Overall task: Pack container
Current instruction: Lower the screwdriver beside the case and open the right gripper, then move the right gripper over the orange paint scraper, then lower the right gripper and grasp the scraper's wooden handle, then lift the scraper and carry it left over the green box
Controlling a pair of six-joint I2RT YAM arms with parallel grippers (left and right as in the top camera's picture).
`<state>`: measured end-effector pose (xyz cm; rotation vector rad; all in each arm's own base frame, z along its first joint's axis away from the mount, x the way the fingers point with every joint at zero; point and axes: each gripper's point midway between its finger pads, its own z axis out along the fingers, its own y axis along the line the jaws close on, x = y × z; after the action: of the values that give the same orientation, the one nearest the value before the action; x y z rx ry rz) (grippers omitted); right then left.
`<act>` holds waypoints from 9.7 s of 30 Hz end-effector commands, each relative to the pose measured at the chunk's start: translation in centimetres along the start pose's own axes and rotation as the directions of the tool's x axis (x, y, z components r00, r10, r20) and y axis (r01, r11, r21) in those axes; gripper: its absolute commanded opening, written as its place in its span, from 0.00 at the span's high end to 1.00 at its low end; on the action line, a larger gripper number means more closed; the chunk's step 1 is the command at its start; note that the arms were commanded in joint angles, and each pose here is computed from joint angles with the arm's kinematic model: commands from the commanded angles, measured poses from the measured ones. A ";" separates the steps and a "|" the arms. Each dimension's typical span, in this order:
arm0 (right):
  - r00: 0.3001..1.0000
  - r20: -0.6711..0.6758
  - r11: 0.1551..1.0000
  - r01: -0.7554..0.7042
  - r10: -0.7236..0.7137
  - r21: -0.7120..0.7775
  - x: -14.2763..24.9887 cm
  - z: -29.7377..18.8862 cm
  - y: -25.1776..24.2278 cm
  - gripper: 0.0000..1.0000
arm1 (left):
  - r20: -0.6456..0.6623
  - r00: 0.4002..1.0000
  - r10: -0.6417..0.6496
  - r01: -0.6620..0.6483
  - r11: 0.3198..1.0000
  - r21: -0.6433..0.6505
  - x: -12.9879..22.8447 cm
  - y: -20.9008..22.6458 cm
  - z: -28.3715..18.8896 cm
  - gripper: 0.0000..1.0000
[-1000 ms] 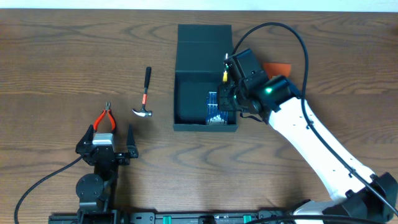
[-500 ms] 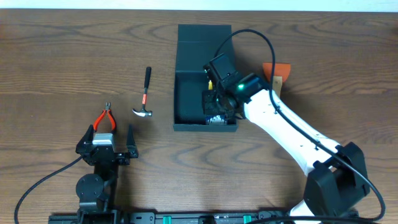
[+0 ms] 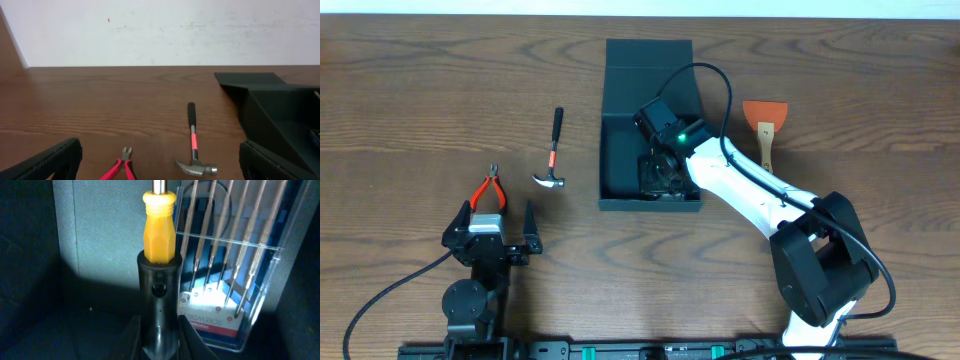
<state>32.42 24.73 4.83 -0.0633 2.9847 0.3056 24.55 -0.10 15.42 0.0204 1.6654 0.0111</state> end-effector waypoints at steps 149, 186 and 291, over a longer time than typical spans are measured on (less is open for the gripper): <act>0.979 -0.030 0.941 -0.186 0.202 0.281 -3.7 -0.2 -26.1 0.15 | -0.019 1.000 0.014 -0.014 1.000 0.017 0.8 -0.3 0.0 0.01; 0.990 -0.088 0.968 -0.087 0.110 0.234 -8.4 0.5 -25.0 0.22 | -0.019 1.000 0.014 -0.014 1.000 0.017 0.8 -0.3 0.0 0.01; 0.994 0.012 0.987 0.106 -0.108 0.119 -12.4 -12.7 -7.7 0.99 | -0.019 1.000 0.014 -0.014 1.000 0.017 0.8 -0.3 0.0 0.01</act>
<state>43.85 12.64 16.45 -0.2229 2.9784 0.0661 24.55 -0.10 15.42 0.0204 1.6654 0.0111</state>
